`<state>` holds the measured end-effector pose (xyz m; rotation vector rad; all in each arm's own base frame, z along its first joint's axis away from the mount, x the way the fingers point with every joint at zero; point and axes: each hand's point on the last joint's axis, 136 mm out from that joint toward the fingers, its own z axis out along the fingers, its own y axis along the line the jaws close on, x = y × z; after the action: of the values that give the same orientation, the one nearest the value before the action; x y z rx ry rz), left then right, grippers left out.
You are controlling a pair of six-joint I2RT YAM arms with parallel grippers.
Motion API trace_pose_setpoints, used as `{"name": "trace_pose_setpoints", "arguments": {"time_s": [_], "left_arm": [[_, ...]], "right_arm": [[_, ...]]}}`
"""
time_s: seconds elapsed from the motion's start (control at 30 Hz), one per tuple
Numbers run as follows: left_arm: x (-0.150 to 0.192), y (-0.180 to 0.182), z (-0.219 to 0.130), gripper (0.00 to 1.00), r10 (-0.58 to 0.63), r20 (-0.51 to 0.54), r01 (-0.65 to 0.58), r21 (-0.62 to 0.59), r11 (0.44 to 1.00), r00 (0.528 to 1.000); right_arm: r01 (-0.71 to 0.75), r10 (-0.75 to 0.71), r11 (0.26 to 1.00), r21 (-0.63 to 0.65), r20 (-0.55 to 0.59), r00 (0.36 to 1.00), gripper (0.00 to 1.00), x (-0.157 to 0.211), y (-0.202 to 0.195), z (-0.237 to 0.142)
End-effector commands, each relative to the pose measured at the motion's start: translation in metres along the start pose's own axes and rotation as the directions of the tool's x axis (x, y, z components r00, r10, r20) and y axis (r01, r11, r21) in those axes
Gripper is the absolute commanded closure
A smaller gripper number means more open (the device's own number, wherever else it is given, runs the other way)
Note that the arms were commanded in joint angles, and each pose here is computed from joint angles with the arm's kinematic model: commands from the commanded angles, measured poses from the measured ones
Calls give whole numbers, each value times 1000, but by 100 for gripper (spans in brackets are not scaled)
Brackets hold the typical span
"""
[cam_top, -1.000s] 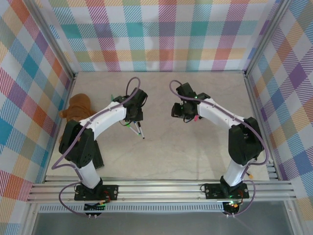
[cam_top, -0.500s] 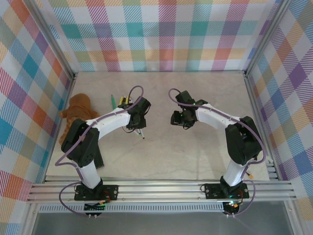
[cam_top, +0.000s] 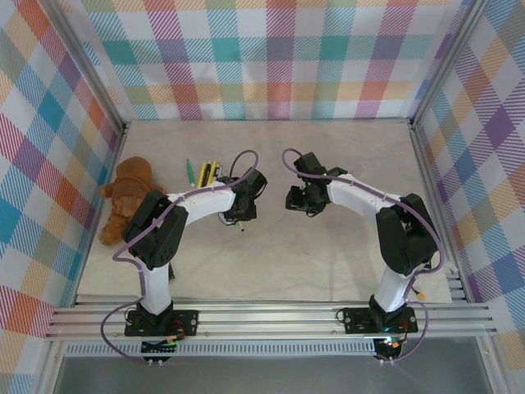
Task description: Open the pen caps
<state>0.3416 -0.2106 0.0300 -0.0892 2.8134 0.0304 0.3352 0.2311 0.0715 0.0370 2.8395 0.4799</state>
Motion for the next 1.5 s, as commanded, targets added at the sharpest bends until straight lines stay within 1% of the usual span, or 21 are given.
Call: {"name": "trace_pose_setpoints", "arguments": {"time_s": [0.0,0.1,0.27,0.37,0.8,1.0,1.13,1.37,1.47], "left_arm": [[7,2,6,80,7,-35,-8,-26,1000,999],[9,3,9,81,13,-47,-15,-42,999,999],[7,9,-1,80,8,-7,-8,-45,999,1000],[5,15,-5,79,16,4,-15,-71,997,1000],[15,18,0,79,16,-19,-18,-70,997,1000],[12,22,-6,78,12,11,-11,-81,997,1000],[7,22,-13,76,21,35,-18,-69,997,999],[6,23,-11,75,27,31,-25,-83,996,999],[9,23,-4,75,34,2,-34,-98,995,999]], "right_arm": [[2,-2,1000,-14,-14,1000,60,0,5,8],[-2,1,1000,-14,-21,1000,61,0,5,11],[-1,0,1000,-27,-19,1000,61,-1,8,10],[3,-4,999,-32,-21,1000,61,-1,10,10],[-4,3,1000,-25,-26,1000,61,1,7,11],[-5,4,1000,-31,-27,1000,61,1,8,11],[-6,5,999,-32,-29,1000,61,1,9,12],[-9,8,999,-36,-36,999,62,2,9,14],[-6,5,1000,-30,-39,999,62,2,8,15]]}}
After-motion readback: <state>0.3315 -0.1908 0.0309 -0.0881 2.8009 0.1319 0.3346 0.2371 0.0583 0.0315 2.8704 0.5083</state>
